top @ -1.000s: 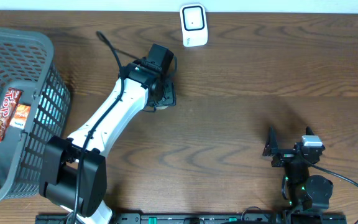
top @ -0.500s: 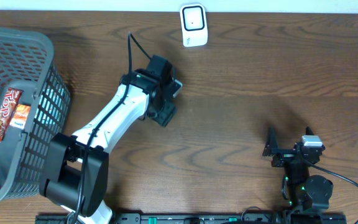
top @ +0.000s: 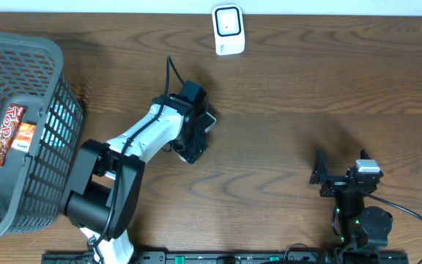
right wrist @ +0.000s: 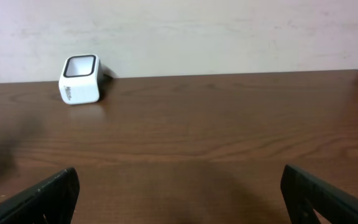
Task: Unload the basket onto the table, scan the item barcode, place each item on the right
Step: 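Hold the container's label in front of the scanner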
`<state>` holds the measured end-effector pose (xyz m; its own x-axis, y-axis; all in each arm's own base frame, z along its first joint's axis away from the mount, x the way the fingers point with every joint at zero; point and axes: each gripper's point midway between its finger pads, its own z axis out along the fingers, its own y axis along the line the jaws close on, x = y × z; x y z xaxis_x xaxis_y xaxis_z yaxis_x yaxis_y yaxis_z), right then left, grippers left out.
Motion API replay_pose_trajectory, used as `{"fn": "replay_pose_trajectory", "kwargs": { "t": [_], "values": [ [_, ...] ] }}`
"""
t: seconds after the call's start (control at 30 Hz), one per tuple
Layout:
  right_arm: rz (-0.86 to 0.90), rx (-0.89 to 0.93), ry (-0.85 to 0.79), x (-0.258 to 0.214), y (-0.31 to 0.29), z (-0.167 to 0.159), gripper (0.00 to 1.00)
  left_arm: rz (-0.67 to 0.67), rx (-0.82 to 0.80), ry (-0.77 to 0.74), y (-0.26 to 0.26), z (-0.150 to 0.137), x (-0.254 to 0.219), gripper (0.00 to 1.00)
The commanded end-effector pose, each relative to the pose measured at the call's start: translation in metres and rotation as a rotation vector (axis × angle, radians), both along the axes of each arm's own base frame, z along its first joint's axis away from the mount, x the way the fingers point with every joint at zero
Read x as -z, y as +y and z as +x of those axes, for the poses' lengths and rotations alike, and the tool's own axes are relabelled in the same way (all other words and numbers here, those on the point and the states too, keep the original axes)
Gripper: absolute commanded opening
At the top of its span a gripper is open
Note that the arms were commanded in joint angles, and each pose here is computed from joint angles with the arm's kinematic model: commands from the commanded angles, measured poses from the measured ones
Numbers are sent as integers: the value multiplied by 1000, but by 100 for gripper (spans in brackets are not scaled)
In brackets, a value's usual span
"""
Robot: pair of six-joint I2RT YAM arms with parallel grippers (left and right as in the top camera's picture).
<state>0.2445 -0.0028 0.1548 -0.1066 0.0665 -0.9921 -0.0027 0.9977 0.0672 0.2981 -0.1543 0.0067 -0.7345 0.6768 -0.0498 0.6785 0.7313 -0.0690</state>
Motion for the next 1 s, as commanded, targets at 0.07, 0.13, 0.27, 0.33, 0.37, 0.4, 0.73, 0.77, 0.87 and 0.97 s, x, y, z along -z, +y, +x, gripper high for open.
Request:
{"fn": "replay_pose_trajectory", "kwargs": {
  "t": [0.07, 0.13, 0.27, 0.33, 0.37, 0.4, 0.73, 0.77, 0.87, 0.97],
  "values": [
    [3, 12, 4, 0, -3, -1, 99, 111, 120, 25, 18, -4, 20, 80],
    [3, 12, 4, 0, -3, -1, 99, 138, 149, 13, 23, -1, 19, 82],
    [3, 12, 4, 0, -3, -1, 99, 144, 150, 2, 23, 1, 18, 93],
    [3, 12, 4, 0, -3, -1, 99, 138, 145, -12, 21, 6, 14, 98],
    [3, 12, 4, 0, -3, -1, 99, 134, 144, -20, 20, 8, 11, 98],
    [3, 12, 4, 0, -3, -1, 99, 129, 143, -34, 19, 11, 6, 98],
    [3, 12, 4, 0, -3, -1, 99, 12, -35, -247, 5, 30, -76, 98],
    [3, 12, 4, 0, -3, -1, 99, -3, -55, -271, 5, 30, -86, 98],
    [3, 12, 4, 0, -3, -1, 99, -82, -92, -348, -1, 30, -120, 98],
    [3, 12, 4, 0, -3, -1, 99, -218, -103, -392, -15, 23, -153, 98]
  ]
}}
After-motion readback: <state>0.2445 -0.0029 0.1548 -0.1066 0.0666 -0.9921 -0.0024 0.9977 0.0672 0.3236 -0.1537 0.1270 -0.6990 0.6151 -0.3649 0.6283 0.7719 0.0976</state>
